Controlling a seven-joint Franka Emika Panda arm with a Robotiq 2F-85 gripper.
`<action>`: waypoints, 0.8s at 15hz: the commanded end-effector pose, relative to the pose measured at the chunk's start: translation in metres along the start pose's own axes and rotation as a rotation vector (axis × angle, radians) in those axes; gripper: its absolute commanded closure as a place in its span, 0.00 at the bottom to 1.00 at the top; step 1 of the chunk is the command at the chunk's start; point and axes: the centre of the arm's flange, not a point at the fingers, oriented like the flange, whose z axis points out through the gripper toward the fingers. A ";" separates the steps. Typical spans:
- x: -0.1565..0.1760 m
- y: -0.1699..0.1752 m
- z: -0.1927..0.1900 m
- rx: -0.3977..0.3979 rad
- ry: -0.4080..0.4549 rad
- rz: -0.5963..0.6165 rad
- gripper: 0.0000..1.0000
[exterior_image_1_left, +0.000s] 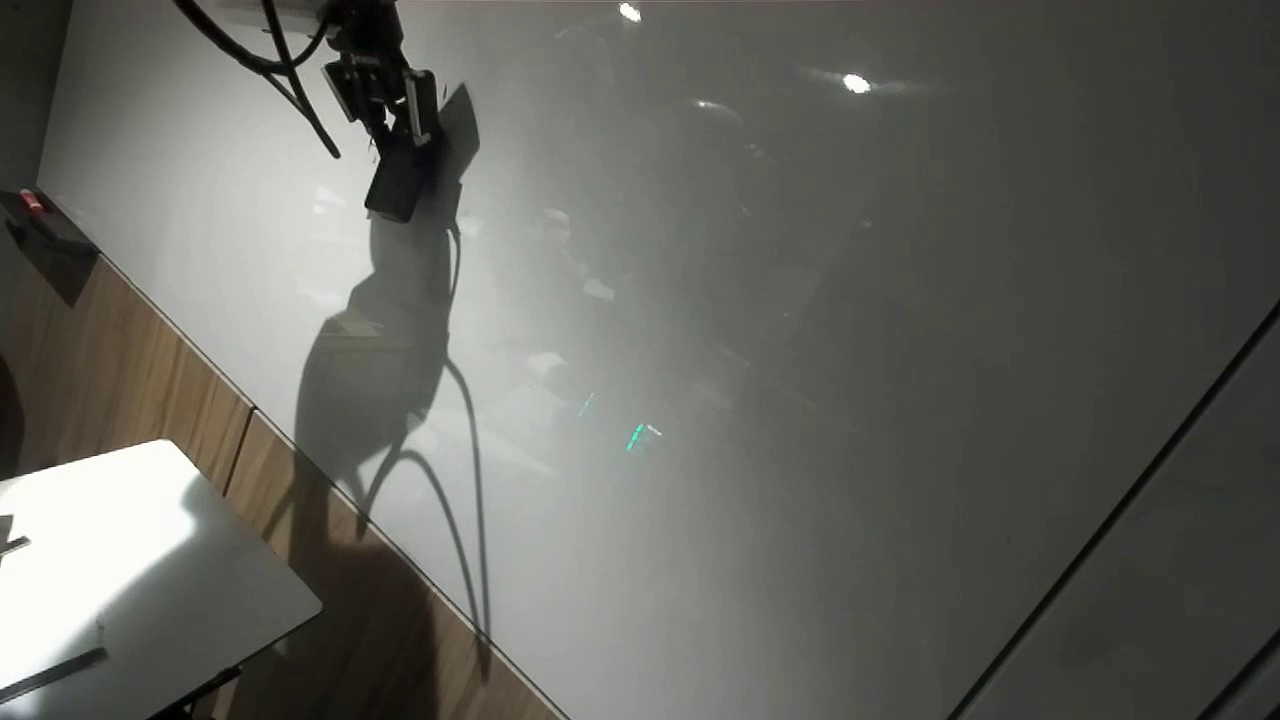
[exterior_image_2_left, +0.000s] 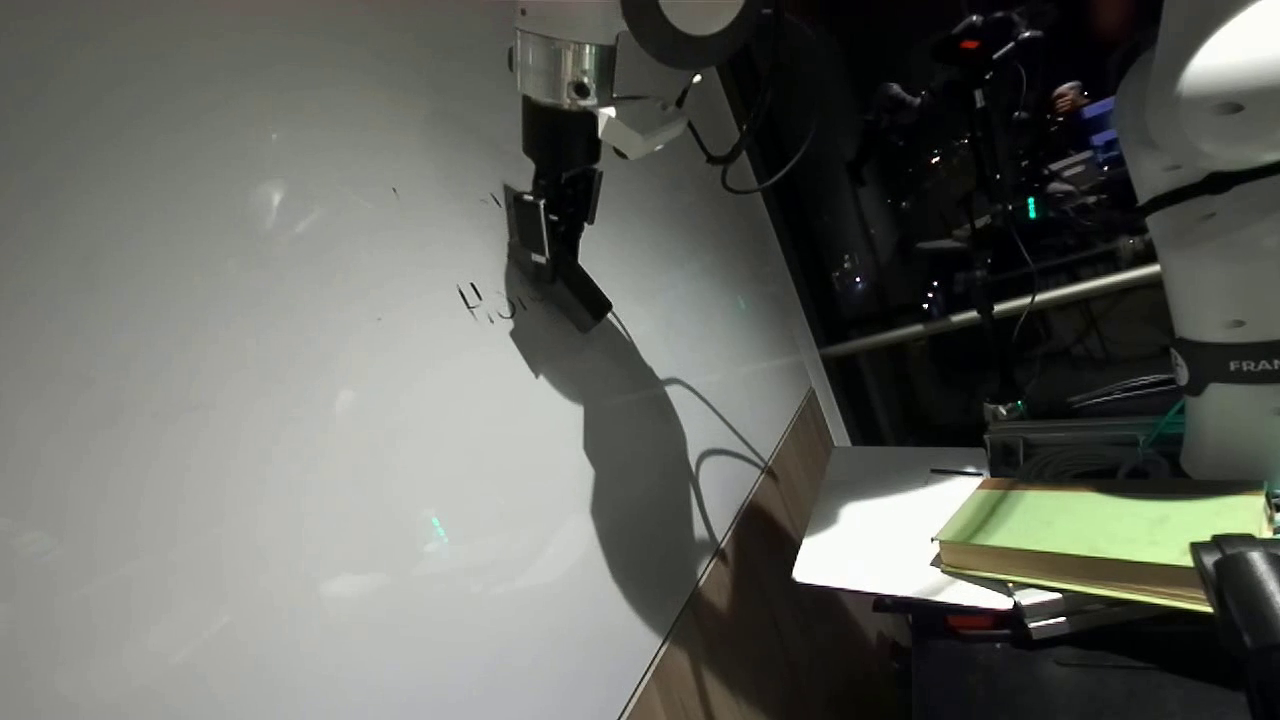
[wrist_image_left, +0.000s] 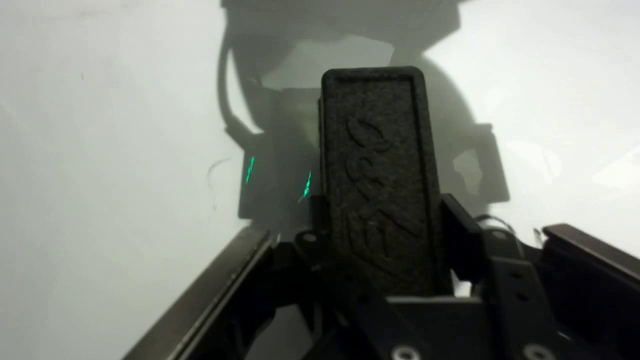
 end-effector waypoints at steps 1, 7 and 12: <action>-0.010 -0.001 0.031 0.011 -0.016 0.011 0.70; -0.016 -0.001 0.068 0.013 -0.047 0.027 0.70; -0.020 -0.020 0.063 0.010 -0.045 0.027 0.70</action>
